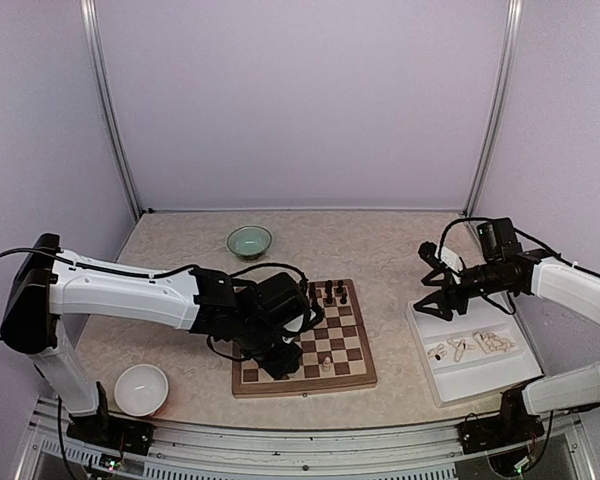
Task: Set up the chess pieces on the board
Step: Place the queen at d1.
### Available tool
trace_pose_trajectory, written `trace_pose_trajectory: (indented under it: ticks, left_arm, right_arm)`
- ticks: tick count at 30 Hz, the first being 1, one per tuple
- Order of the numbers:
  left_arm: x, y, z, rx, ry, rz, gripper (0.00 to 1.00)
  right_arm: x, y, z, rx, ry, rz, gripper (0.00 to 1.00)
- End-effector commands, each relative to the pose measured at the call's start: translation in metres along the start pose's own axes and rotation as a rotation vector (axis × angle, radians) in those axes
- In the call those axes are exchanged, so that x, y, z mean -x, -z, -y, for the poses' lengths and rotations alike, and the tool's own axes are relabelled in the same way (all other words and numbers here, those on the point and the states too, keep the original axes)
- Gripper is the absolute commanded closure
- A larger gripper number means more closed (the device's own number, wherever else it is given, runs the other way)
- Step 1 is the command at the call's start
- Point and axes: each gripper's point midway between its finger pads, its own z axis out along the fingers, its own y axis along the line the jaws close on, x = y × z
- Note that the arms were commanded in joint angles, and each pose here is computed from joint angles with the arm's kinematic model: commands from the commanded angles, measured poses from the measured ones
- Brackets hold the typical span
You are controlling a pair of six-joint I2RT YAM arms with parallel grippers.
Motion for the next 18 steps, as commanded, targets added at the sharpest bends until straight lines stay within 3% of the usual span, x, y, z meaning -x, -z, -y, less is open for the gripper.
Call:
trace_pose_trajectory:
  ticks: [1,18]
  left_arm:
    - [0.0068,-0.0037,0.0129,-0.051,-0.012,0.008,0.86]
    - [0.0137,-0.0109,0.0124,-0.037,-0.010,0.016,0.83]
  right_arm:
    - [-0.0045,-0.0005,-0.0002,0.009,-0.012,-0.008,0.22]
    - [-0.0050,-0.0011,-0.0012,0.017,-0.013,-0.009,0.22]
